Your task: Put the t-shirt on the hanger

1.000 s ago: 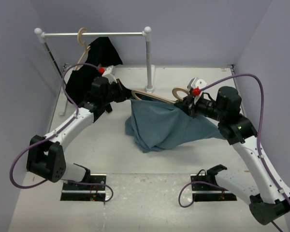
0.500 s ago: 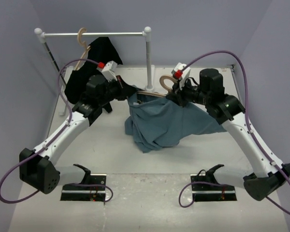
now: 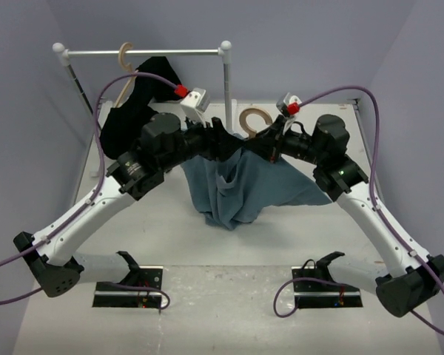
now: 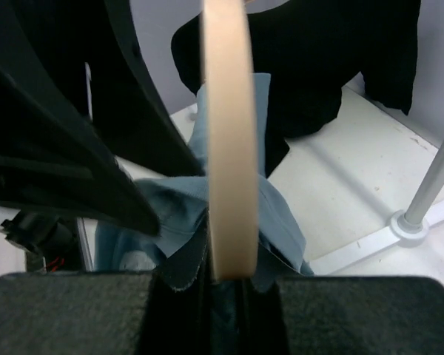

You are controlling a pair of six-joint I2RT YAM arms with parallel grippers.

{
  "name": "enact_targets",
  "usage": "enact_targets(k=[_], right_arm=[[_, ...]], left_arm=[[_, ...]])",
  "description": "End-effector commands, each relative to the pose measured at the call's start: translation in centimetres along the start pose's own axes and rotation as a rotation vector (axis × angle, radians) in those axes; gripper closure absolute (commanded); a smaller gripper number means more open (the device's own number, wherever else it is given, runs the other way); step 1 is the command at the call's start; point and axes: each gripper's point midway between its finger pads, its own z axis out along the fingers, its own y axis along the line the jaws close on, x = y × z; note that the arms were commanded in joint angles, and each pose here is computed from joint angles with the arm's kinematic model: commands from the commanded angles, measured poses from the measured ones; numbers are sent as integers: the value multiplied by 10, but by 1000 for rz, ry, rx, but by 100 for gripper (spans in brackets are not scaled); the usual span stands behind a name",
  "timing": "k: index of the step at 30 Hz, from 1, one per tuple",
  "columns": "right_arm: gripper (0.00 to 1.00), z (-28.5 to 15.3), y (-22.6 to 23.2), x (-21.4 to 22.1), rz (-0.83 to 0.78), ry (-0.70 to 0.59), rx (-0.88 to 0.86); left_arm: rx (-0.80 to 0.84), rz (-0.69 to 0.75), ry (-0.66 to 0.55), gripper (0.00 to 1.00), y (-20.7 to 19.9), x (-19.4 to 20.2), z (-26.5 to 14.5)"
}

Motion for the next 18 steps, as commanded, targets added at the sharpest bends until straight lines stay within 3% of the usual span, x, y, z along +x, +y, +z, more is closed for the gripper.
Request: enact_targets(k=[1, 2, 4, 6, 9, 11, 12, 14, 18], right_arm=[[100, -33, 35, -34, -100, -176, -199], [100, -35, 36, -30, -104, -168, -215], [100, -37, 37, -25, -109, -153, -240], [100, -41, 36, -19, -116, -134, -268], [100, -48, 46, -7, -133, -84, -385], [100, -53, 50, 3, -134, -38, -444], [100, -55, 52, 6, -140, -22, -467], [100, -61, 59, 7, -159, -1, -505], [100, -60, 56, 7, -169, 9, -483]], left_arm=[[-40, 222, -21, 19, -4, -40, -23], [-24, 255, -9, 9, -8, -42, -25], [10, 308, -15, 0, -17, -53, -29], [47, 346, -56, 0, -27, -65, -31], [260, 423, -62, 0, -57, -63, -29], [465, 446, -52, 4, -79, -58, -29], [482, 430, -47, 9, -76, -60, -25], [574, 396, -16, 25, -74, -58, -17], [715, 366, -12, 28, -80, -57, -22]])
